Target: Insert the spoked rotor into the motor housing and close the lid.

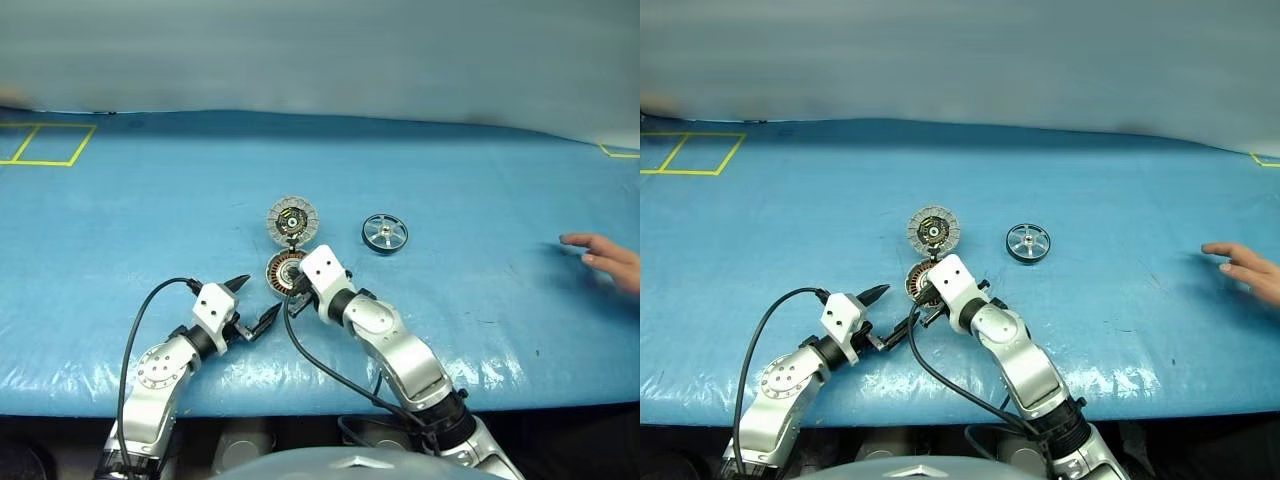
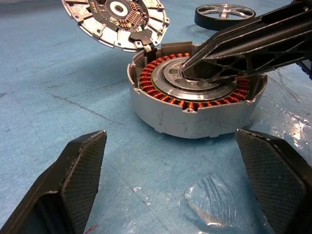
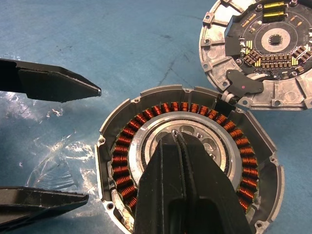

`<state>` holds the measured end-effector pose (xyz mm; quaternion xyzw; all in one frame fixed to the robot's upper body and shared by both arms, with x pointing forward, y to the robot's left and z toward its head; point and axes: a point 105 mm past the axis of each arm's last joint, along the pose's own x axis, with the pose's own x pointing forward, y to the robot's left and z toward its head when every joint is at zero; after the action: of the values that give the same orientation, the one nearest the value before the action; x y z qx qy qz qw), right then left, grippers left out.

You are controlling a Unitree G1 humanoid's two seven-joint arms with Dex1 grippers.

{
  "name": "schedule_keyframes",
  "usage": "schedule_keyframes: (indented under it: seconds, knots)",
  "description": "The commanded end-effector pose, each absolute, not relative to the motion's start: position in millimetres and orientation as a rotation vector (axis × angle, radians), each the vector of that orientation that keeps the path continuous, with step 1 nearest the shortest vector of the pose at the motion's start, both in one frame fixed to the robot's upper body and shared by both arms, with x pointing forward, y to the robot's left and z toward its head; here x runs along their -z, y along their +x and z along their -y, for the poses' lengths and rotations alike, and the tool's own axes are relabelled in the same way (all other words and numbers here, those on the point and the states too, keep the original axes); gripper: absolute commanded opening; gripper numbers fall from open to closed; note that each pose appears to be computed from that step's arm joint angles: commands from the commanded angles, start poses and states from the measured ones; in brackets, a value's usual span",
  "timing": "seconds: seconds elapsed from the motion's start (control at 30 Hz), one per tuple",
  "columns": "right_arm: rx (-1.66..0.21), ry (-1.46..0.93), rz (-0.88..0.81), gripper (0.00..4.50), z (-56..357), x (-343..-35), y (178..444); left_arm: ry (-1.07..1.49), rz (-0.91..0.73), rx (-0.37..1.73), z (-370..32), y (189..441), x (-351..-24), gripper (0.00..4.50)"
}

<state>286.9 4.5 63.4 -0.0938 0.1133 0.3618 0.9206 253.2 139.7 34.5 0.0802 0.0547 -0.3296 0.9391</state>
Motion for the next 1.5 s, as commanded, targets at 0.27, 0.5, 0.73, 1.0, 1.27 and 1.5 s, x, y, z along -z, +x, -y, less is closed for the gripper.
schedule_keyframes:
  seconds: [0.27,0.5,0.73,1.0,1.27,1.5]
  knots:
    - [-0.689,-0.179,-0.159,0.05,0.7,-80.4,298.3,0.165,-0.089,0.666,-140.9,253.0,-38.3,4.50]
    - [-0.700,-0.180,-0.172,0.05,4.8,-77.9,292.6,0.164,-0.090,0.667,-140.9,252.7,-38.2,4.50]
    - [-0.730,-0.149,-0.157,0.05,0.1,-85.1,287.3,0.164,-0.088,0.669,-140.3,253.3,-38.4,4.50]
    - [-0.708,-0.167,-0.198,0.05,2.4,-73.7,291.0,0.161,-0.086,0.664,-140.6,253.5,-39.0,4.50]
    - [-0.708,-0.187,-0.221,0.05,-0.4,-69.0,293.6,0.161,-0.088,0.657,-141.6,251.9,-39.0,4.50]
    - [-0.702,-0.194,-0.256,0.05,-4.3,-65.6,293.3,0.174,-0.085,0.670,-142.0,251.4,-40.8,4.50]
